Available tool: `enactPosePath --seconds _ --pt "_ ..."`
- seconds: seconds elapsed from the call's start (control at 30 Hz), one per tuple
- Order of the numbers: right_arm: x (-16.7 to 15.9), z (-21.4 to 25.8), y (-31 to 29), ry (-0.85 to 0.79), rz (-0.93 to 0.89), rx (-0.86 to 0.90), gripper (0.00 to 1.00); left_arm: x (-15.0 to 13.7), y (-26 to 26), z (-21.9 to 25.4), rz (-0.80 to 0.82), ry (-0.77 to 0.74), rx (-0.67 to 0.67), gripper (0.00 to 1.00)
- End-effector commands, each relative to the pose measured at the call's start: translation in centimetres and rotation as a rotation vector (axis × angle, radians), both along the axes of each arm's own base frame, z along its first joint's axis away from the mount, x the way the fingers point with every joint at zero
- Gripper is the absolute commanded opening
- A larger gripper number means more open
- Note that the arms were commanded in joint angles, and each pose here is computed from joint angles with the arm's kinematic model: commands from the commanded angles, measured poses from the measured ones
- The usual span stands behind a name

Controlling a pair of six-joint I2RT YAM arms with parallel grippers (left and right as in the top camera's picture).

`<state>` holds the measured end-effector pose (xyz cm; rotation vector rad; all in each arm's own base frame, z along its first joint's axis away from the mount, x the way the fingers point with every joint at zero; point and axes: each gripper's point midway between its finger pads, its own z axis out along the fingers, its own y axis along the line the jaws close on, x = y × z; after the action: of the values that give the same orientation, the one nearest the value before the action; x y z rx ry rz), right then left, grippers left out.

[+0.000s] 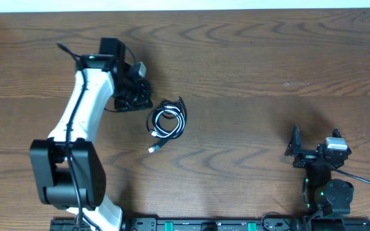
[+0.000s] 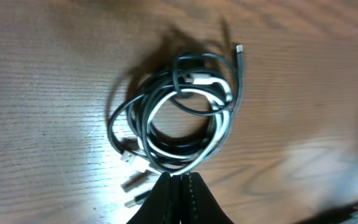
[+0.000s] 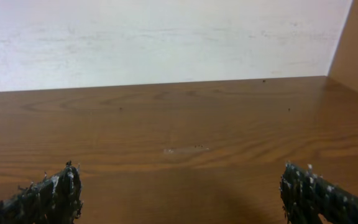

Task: Untangle cables
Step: 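Open the left gripper and move it over the black-white cable bundle, then lower the left gripper and grasp the cable bundle at its center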

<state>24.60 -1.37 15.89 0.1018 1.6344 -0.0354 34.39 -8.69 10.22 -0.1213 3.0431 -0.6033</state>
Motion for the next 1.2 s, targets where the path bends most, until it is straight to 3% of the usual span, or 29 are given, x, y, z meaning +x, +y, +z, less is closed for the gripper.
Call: enactPosePath --seconds 0.0,0.6,0.83,1.17 --pt "0.0 0.0 0.2 -0.002 0.009 0.013 0.99 -0.2 0.9 -2.2 0.040 0.049 0.135 0.08" --pt "0.0 0.0 0.2 -0.002 0.009 0.013 0.99 0.8 -1.4 -6.9 0.042 0.105 0.151 0.11" --pt "0.0 0.0 0.2 -0.002 0.009 0.013 0.99 1.4 0.7 -7.7 0.082 0.091 0.277 0.11" --pt "0.0 0.0 0.2 -0.002 0.009 0.013 0.99 1.6 -1.5 -2.0 0.075 -0.022 0.182 0.12"
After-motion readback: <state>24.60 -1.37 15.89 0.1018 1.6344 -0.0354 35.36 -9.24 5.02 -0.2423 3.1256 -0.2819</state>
